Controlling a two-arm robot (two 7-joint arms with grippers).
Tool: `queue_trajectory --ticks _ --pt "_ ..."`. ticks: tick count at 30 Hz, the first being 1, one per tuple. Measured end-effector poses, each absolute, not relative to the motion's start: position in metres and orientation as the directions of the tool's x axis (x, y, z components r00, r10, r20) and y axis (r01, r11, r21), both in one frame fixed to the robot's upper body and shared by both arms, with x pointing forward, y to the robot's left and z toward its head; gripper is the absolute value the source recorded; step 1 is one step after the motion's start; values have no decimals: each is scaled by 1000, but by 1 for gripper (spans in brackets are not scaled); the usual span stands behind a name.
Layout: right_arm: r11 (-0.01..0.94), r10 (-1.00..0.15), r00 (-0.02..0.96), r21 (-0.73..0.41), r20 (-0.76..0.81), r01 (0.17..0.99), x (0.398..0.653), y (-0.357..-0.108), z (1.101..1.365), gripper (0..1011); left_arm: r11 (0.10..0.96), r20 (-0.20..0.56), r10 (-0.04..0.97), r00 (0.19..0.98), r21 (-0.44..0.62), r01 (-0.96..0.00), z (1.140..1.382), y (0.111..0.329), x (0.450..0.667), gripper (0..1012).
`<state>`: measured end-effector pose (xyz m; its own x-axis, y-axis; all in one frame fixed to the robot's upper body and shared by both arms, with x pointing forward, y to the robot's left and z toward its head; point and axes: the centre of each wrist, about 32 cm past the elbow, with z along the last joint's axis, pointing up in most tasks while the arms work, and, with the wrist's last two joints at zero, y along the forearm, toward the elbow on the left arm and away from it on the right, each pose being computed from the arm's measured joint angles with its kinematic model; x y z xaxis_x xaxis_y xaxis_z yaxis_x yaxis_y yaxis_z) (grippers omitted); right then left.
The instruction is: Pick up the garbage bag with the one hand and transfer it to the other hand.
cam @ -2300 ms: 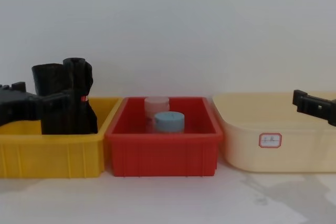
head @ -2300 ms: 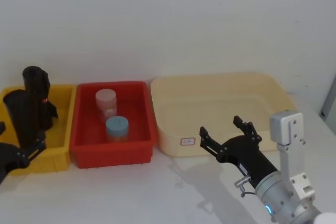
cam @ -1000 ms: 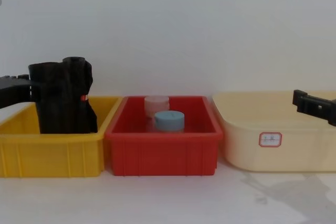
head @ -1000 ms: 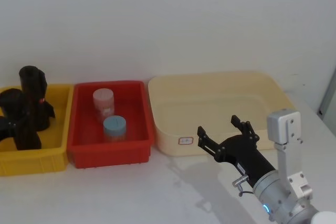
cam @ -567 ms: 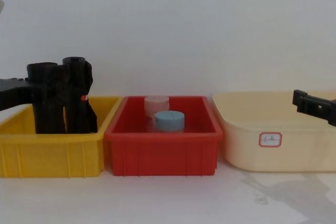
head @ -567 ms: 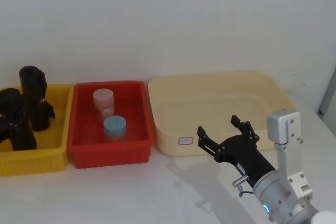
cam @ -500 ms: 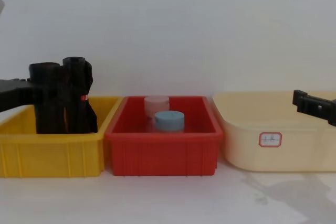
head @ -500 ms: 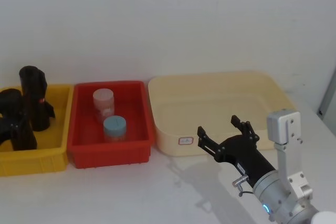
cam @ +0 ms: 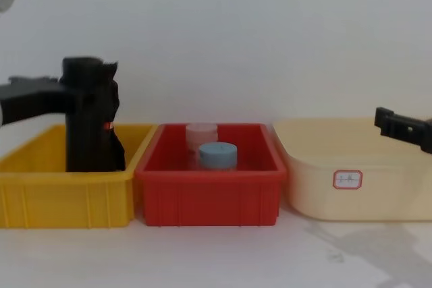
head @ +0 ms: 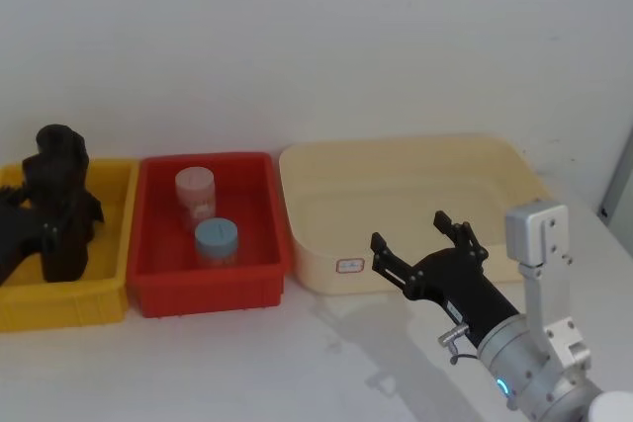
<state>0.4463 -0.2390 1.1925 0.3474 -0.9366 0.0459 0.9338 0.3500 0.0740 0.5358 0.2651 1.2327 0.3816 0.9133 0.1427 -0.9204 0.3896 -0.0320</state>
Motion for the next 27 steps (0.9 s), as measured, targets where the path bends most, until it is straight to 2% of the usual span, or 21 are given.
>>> queue_trajectory --ticks 8,16,21,27 --pt "408 -913 404 102 57 907 453 -245 1203 1000 455 212 877 430 -82 -887 1263 258 537 472" --pt "504 -863 498 110 80 856 460 -252 1215 1000 521 276 837 473 -134 -843 1298 250 538 472" --pt "558 -829 551 101 94 823 463 -255 1220 1000 554 285 817 502 -141 -821 1309 247 537 472" --pt "636 -771 627 79 109 768 467 -259 1226 1000 603 255 788 561 -133 -787 1313 239 537 472"
